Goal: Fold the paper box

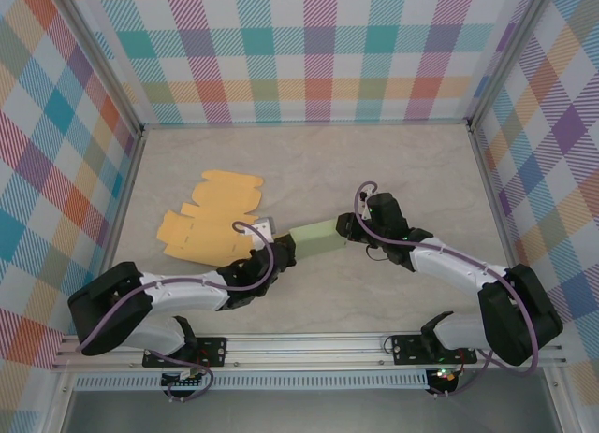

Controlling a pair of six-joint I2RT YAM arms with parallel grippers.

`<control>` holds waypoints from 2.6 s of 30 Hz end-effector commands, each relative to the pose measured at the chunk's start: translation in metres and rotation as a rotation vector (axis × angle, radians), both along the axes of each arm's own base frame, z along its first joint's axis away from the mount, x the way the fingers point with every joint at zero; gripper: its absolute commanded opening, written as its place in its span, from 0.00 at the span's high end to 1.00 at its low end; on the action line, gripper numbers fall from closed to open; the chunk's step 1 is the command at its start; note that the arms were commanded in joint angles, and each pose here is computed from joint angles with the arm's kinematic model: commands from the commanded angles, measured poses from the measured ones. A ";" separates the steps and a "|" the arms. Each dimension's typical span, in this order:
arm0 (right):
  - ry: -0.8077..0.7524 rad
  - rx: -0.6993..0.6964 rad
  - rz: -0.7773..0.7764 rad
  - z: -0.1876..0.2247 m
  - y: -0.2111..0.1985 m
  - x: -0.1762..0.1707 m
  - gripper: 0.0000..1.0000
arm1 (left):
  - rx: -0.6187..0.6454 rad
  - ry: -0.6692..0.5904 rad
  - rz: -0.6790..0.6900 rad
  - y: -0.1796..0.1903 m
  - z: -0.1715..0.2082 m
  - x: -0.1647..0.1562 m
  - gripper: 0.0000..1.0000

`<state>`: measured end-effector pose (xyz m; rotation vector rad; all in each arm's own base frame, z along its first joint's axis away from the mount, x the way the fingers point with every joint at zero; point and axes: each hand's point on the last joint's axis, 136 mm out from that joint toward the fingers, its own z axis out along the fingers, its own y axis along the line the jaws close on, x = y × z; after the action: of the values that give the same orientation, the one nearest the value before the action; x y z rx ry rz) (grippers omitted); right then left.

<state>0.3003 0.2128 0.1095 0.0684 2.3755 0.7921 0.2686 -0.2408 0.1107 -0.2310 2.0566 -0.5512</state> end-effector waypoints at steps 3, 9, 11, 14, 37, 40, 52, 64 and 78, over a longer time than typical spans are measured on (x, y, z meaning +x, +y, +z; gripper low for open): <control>0.140 -0.097 -0.015 -0.038 -0.018 -0.021 0.64 | 0.196 -0.002 -0.151 0.004 0.024 -0.007 0.54; 0.129 -0.082 0.002 -0.028 -0.013 -0.019 0.63 | 0.348 -0.126 -0.285 -0.007 0.085 0.006 0.37; 0.125 -0.081 0.005 -0.024 -0.013 -0.018 0.63 | 0.409 -0.150 -0.375 -0.017 0.089 0.007 0.33; 0.122 -0.082 0.008 -0.021 -0.012 -0.017 0.62 | 0.518 -0.159 -0.553 -0.038 0.081 0.007 0.30; 0.074 -0.118 0.024 0.005 -0.018 -0.019 0.52 | 1.038 0.033 -1.001 -0.078 -0.026 0.024 0.58; 0.041 -0.148 0.011 0.023 -0.027 -0.021 0.42 | 1.076 -0.004 -0.975 -0.077 -0.022 0.032 0.59; -0.139 -0.256 -0.262 0.098 -0.118 -0.065 0.00 | 1.243 -0.235 -0.953 -0.139 0.002 0.101 0.57; -0.347 -0.186 -0.301 0.155 -0.148 -0.099 0.00 | 1.244 -0.308 -0.997 -0.238 -0.007 0.151 0.23; -0.419 -0.102 -0.226 0.171 -0.125 -0.091 0.01 | 0.976 -0.396 -0.539 -0.137 0.089 0.130 0.00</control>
<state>0.2041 0.0774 0.2709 0.1291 1.9961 0.4660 0.3832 -0.4066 0.1116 1.3342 1.8062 0.2184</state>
